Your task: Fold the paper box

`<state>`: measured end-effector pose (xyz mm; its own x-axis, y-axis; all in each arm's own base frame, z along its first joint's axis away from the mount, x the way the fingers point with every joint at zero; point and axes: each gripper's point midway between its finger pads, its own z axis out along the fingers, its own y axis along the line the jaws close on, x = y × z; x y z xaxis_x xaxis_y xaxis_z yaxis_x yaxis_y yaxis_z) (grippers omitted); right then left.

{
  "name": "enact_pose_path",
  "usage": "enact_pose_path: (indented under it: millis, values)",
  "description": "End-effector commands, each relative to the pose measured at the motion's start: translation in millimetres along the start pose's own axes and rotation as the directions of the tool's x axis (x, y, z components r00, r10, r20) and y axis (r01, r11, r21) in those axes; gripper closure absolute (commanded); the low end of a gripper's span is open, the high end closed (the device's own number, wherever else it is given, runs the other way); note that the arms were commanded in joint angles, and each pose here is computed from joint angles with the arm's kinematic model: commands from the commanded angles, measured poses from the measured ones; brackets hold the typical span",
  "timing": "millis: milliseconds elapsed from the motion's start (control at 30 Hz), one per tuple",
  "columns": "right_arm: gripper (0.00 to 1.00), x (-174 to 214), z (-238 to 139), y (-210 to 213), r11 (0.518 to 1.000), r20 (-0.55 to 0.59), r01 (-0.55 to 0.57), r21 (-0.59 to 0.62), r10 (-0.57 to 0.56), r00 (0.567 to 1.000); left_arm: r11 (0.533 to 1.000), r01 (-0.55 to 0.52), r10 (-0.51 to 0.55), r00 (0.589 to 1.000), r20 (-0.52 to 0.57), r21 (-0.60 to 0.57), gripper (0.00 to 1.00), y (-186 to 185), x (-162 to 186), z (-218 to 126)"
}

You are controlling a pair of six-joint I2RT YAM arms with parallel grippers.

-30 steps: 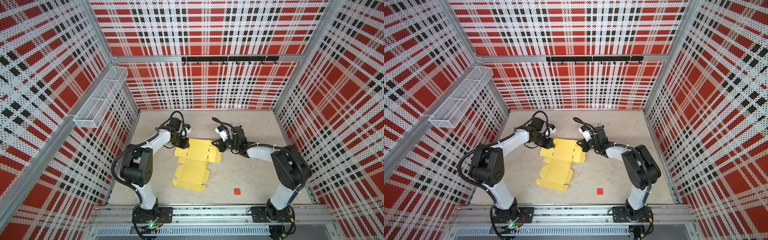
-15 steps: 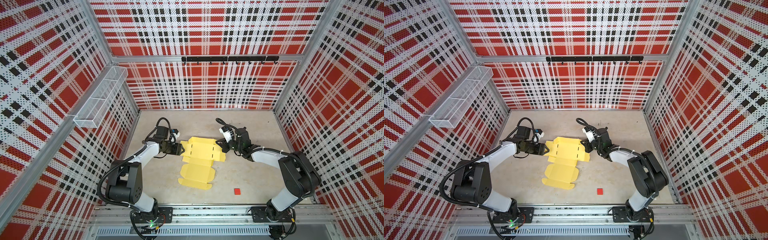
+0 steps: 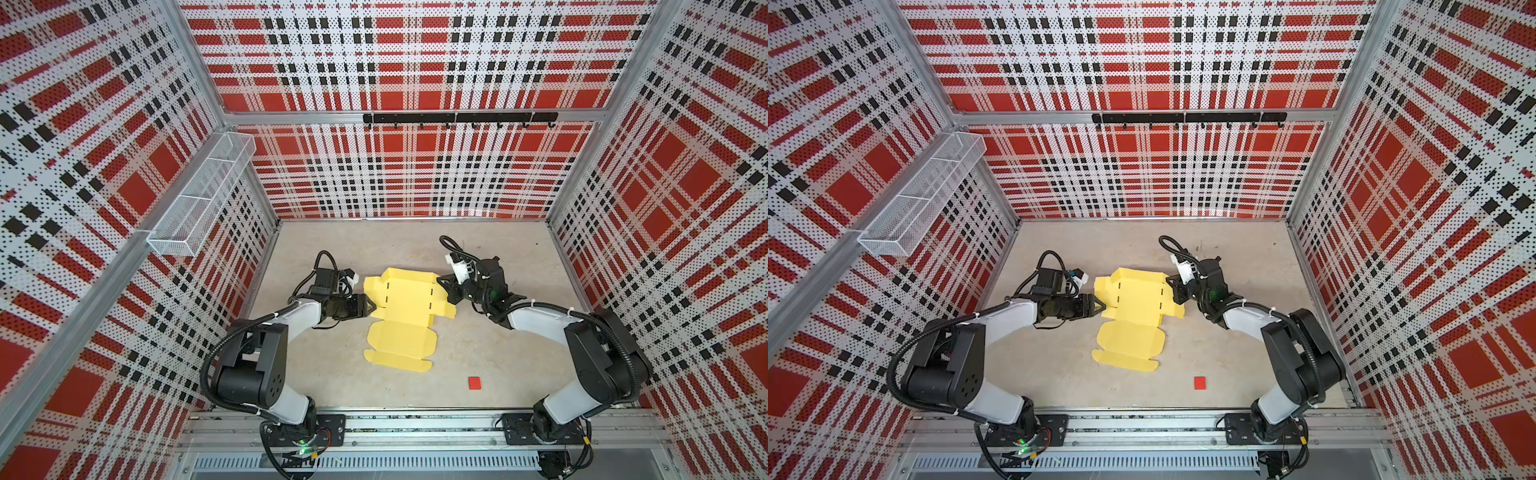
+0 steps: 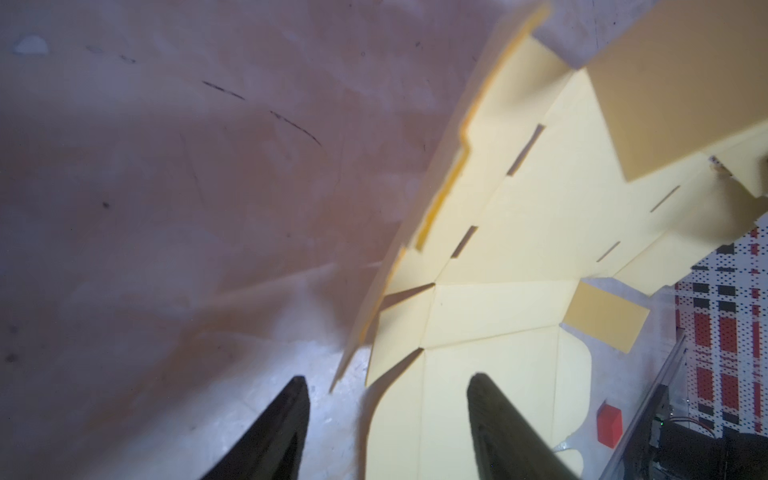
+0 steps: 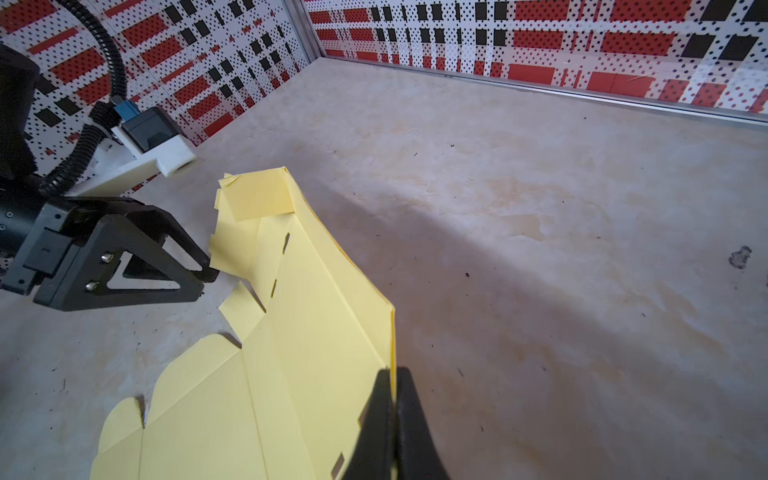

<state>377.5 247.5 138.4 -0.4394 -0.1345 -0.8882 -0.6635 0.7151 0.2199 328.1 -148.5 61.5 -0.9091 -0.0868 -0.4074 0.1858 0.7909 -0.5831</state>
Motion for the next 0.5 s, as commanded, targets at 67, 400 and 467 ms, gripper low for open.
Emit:
enact_pose_path:
  millis: [67, 400, 467]
  values:
    - [0.97, -16.3, -4.3, 2.6, 1.000, 0.062, 0.017, -0.009, -0.017, 0.998, 0.998, 0.005, -0.008, 0.999, 0.050, 0.058, 0.38, -11.9, -20.3, 8.6]
    - [0.97, -15.3, -3.5, -0.1, 1.000, 0.060, 0.015, 0.004, -0.015, 0.998, 0.997, 0.077, -0.076, 0.996, -0.045, 0.005, 0.49, -3.1, -1.2, 24.2]
    - [0.97, -12.9, -2.2, -1.3, 1.000, 0.056, 0.005, 0.006, -0.005, 0.998, 0.998, 0.068, -0.068, 0.996, -0.053, 0.012, 0.52, -7.2, -1.7, 27.5]
